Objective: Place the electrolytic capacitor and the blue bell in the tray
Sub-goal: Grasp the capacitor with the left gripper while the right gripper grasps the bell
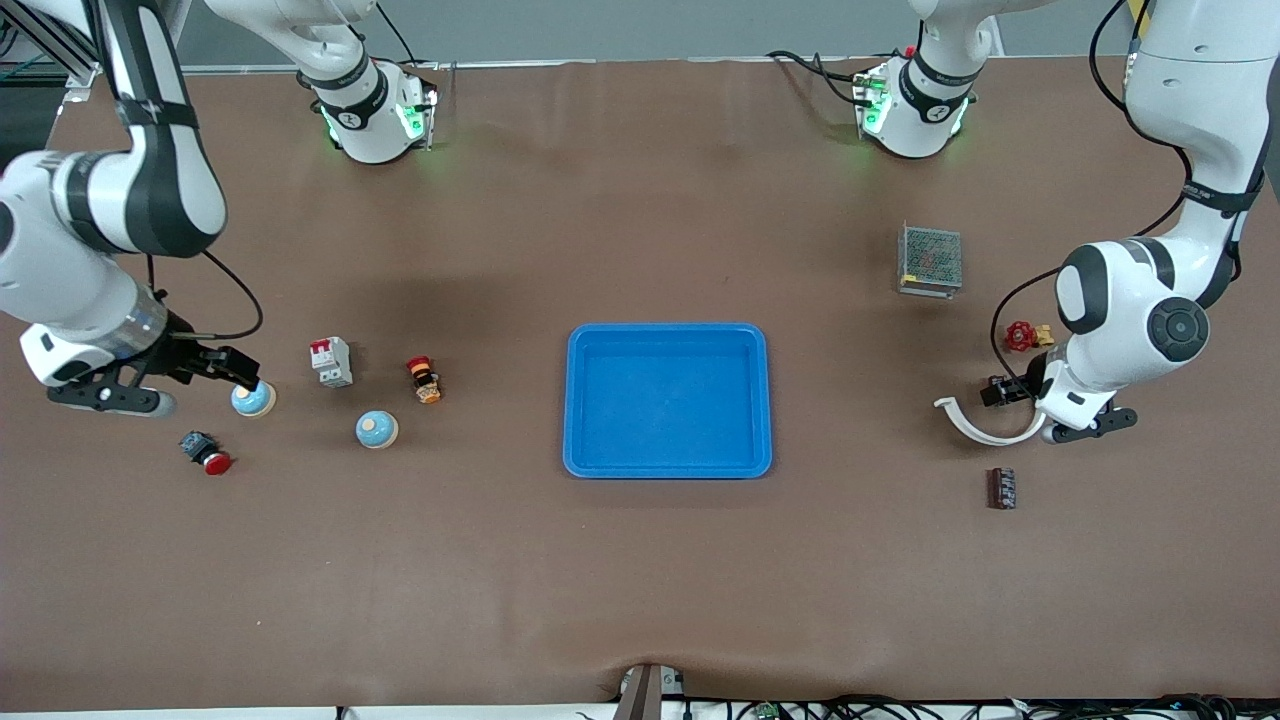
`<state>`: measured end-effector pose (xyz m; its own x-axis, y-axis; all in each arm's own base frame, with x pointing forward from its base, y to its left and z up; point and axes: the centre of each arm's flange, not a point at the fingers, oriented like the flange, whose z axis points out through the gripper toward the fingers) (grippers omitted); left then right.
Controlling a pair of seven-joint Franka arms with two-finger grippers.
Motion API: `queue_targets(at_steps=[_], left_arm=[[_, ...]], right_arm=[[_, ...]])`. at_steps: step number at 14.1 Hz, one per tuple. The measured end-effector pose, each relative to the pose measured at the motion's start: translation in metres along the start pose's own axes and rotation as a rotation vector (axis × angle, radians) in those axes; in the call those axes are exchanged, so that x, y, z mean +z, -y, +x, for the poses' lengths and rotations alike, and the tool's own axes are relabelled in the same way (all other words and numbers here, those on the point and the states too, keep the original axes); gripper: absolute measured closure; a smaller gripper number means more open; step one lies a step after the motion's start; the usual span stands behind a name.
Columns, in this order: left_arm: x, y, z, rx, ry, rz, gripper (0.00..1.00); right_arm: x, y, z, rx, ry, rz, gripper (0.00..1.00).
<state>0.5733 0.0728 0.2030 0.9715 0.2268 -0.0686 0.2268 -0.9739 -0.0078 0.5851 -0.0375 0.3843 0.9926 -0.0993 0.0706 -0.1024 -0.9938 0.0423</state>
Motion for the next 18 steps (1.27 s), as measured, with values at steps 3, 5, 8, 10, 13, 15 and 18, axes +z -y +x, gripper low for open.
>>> queue_targets(at_steps=[3,5,8,10,13,15,18], left_arm=[[0.005,0.016,-0.002,0.017,0.011,-0.001,0.28],[0.007,0.013,-0.003,0.024,0.015,-0.002,0.28],[0.009,0.008,-0.004,0.034,0.02,-0.003,0.27],[0.012,0.007,-0.007,0.036,0.027,-0.003,0.29],[0.016,0.006,-0.011,0.038,0.039,-0.003,0.4],[0.018,0.005,-0.012,0.04,0.042,-0.003,0.59],[0.018,0.003,-0.012,0.048,0.042,-0.004,0.67]], right_arm=[[0.038,-0.011,0.0,-0.018,-0.012,-0.015,0.0],[0.066,-0.033,-0.002,-0.024,-0.034,-0.017,0.0],[0.104,-0.07,-0.007,-0.029,-0.031,-0.024,0.0],[0.129,-0.089,-0.011,-0.025,-0.014,-0.026,0.0],[0.16,-0.093,-0.016,-0.02,0.007,-0.024,0.0],[0.176,-0.091,-0.018,-0.023,0.016,-0.023,0.0],[0.19,-0.091,-0.021,-0.023,0.03,-0.021,0.0]])
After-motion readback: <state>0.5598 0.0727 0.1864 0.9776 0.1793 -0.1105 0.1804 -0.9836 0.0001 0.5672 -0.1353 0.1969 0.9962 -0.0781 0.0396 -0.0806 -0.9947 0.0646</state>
